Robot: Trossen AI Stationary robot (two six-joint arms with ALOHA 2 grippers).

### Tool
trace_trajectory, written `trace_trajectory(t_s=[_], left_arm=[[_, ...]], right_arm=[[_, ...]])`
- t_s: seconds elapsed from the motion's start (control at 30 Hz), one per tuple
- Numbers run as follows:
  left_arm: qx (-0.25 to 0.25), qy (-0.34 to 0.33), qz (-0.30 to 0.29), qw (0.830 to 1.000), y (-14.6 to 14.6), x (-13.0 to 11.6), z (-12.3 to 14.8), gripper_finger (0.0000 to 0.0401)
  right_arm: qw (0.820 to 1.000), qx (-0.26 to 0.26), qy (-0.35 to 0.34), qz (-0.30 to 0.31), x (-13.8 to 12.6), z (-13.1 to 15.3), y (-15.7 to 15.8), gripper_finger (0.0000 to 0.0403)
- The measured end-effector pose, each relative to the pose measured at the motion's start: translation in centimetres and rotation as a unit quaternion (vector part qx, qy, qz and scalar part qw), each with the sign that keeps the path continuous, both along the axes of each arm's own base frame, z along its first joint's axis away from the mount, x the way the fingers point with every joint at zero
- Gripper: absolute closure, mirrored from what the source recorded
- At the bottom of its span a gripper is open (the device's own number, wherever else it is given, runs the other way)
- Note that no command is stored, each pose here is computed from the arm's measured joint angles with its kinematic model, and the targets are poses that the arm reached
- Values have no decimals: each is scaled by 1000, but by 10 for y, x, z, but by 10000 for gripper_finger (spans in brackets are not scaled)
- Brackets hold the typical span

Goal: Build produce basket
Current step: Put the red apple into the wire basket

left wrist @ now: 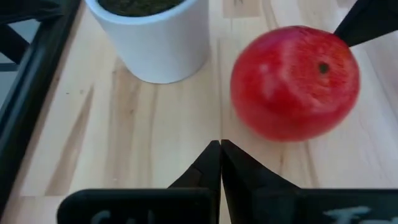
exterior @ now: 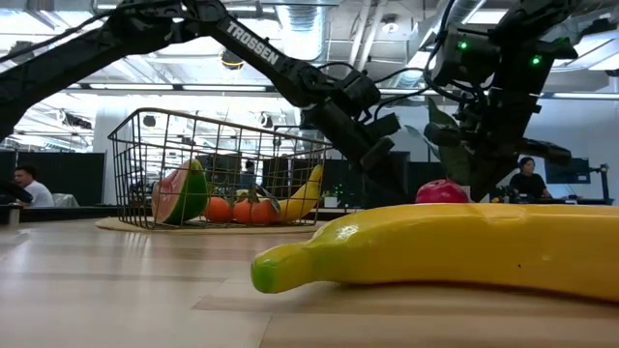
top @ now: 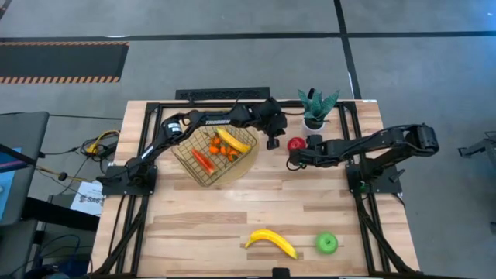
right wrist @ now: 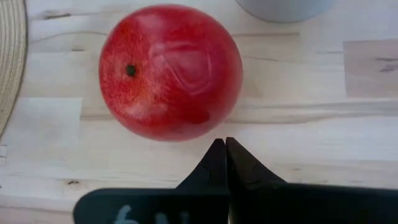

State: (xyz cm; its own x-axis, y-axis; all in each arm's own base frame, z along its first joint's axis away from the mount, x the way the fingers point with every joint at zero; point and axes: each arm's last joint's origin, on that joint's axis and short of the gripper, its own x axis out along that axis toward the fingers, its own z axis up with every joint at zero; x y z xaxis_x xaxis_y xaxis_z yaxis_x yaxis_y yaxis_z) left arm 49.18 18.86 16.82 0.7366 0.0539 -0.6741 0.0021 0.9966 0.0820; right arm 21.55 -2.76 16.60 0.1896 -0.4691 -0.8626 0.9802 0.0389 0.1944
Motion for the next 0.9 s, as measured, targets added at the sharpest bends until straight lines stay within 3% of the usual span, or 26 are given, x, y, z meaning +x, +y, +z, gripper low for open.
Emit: trace_trajectory(t_s=[0.3,0.9], left_arm=[[-42,4,-10,999,2,3,-24,401],[-53,-25,-14,998,-9,11,-20,401]], right_arm=[[1000,-5,0,-2,0,1,-10,403],[998,-18,-58,11,13,4,-22,403]])
